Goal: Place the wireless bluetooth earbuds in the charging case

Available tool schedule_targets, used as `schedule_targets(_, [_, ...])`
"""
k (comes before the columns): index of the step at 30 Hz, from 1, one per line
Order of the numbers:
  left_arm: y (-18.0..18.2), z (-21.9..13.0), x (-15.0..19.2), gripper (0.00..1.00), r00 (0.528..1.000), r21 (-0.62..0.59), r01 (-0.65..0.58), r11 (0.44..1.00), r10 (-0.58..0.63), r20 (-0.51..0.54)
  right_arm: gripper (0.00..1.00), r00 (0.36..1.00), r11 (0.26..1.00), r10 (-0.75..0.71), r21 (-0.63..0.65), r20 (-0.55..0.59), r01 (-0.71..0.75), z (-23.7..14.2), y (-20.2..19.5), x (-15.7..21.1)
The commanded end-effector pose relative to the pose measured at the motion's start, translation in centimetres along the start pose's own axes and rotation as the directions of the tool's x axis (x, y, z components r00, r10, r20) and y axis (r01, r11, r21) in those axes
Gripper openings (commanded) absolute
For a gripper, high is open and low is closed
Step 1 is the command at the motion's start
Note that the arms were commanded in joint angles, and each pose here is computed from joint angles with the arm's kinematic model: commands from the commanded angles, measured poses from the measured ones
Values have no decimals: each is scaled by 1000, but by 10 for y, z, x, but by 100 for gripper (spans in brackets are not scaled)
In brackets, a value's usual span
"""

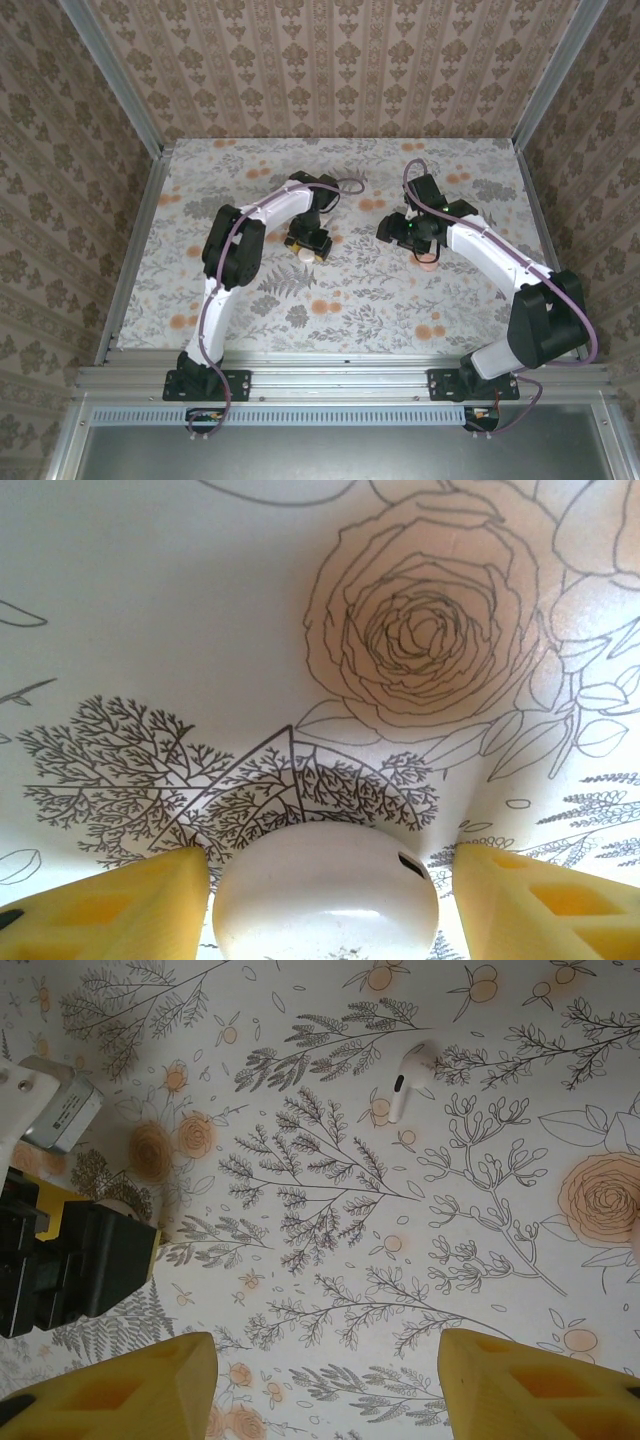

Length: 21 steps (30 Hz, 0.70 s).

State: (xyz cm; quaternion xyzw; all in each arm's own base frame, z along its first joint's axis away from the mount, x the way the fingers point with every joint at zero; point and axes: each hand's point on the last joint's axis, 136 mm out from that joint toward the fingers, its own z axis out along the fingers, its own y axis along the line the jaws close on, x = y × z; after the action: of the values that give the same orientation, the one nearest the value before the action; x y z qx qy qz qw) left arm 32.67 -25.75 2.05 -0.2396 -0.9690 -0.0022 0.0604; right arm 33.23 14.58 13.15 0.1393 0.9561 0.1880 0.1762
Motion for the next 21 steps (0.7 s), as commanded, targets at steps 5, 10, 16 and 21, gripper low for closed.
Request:
schedule_targets(5, [1, 0, 16, 60, 998, -15, -28, 999, 27, -53, 61, 1000, 999, 22, -28, 6, -22, -6, 2, 0])
schedule_targets(10, [1, -6, 19, 42, 998, -30, -59, 998, 58, -20, 60, 1000, 999, 18, -52, 6, -18, -8, 7, 0])
schedule_targets(16, [-4, -30, 20, 35, 972, -47, -214, 976, 217, 84, 60, 1000, 989, -13, -149, 3, 13, -18, 16, 0])
schedule_targets(21, [-45, -60, 35, 37, 850, 56, -494, 868, 468, 242, 60, 996, 947, 19, -319, -88, -46, -22, 20, 5])
